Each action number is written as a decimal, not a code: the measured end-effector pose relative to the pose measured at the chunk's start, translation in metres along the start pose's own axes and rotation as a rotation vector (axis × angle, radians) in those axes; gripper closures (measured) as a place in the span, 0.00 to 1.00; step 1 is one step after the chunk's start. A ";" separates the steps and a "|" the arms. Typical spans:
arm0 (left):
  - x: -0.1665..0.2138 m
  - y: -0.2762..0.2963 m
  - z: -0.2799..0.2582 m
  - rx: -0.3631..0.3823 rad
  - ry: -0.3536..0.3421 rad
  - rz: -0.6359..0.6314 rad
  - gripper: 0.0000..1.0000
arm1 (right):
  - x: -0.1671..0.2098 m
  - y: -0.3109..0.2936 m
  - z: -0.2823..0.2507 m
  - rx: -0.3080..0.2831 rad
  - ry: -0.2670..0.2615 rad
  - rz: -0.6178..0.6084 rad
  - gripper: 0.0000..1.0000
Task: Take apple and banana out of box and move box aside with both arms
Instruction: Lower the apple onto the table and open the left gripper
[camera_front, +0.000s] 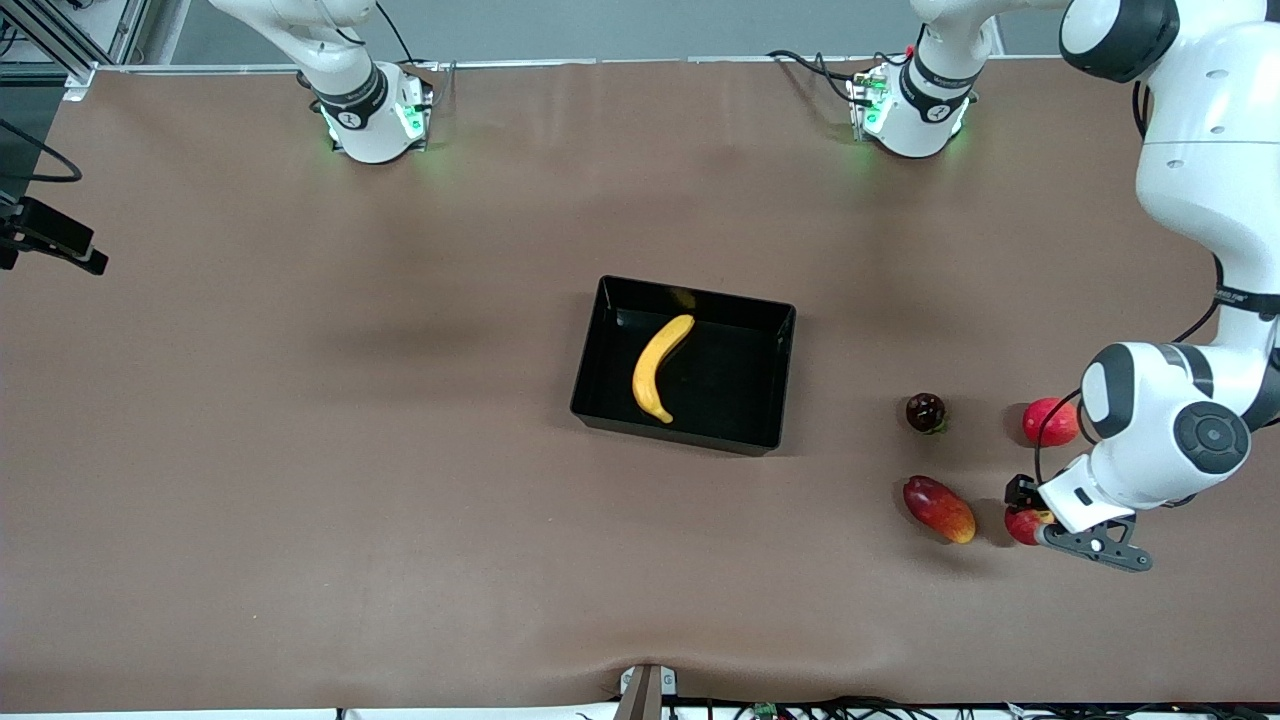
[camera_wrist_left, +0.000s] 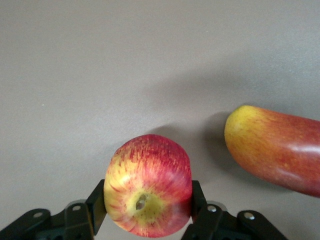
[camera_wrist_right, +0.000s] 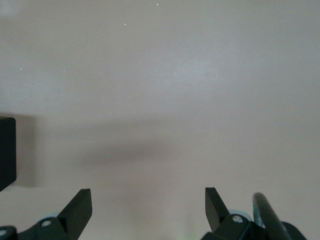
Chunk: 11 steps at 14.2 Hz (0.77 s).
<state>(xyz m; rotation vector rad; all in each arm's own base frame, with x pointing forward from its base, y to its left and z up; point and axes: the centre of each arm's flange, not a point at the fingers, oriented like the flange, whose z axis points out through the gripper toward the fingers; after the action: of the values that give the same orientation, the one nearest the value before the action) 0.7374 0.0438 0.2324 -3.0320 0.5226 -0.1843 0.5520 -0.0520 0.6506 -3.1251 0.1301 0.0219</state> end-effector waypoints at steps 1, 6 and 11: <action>0.000 0.000 0.004 0.006 0.000 0.007 0.32 | 0.000 0.000 0.000 0.000 0.000 0.000 0.00; 0.000 -0.002 0.010 0.029 -0.004 0.029 0.32 | 0.000 0.000 0.000 0.000 0.000 0.000 0.00; -0.003 -0.006 0.013 0.031 -0.010 0.024 0.32 | 0.000 0.000 0.000 0.000 0.000 0.000 0.00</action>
<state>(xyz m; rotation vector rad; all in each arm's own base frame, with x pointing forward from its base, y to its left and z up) 0.7379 0.0512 0.2194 -2.9938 0.5499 -0.1745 0.5520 -0.0521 0.6506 -3.1251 0.1303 0.0218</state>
